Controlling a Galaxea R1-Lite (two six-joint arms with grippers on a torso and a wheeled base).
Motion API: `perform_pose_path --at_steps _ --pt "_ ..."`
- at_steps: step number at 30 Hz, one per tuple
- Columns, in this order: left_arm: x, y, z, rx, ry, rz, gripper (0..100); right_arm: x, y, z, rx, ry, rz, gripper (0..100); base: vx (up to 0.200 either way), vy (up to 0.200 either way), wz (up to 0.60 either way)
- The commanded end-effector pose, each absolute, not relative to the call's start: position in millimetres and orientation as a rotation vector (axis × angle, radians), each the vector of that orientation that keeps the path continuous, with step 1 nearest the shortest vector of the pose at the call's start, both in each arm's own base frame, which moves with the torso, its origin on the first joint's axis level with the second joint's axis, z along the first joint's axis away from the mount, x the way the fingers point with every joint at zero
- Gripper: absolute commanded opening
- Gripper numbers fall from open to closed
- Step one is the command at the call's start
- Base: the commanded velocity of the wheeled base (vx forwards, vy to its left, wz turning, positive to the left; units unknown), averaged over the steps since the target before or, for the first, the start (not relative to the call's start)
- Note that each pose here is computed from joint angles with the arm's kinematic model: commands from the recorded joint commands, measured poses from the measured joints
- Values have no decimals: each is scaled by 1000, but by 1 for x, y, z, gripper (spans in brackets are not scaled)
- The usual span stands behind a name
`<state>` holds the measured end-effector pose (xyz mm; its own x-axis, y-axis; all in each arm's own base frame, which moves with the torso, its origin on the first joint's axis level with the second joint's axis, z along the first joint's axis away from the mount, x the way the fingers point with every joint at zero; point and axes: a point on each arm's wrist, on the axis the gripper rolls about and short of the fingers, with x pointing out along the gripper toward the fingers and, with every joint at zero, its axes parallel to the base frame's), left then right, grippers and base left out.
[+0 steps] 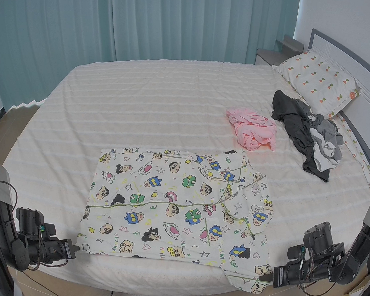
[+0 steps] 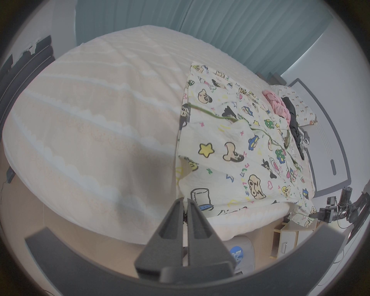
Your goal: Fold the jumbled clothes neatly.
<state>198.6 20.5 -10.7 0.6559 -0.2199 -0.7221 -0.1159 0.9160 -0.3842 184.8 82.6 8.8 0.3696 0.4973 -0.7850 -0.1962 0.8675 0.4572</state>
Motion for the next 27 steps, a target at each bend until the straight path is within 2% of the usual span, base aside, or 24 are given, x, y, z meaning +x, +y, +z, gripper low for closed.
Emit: perform_pose_path --at_steps 1,7,13,19,27 --pt "201 22 -13 -433 847 -51 0 191 81 16 331 1048 454 0 0 0 0" --pt "223 23 2 -506 630 -40 0 215 76 33 388 862 425 0 0 0 0" --pt "241 22 10 -485 535 -41 0 240 71 44 418 763 363 0 0 0 0" --pt "273 11 17 -511 446 -37 0 262 68 45 435 723 339 0 0 0 0" --pt "319 2 23 -532 432 24 0 293 68 35 442 700 323 0 0 0 0"
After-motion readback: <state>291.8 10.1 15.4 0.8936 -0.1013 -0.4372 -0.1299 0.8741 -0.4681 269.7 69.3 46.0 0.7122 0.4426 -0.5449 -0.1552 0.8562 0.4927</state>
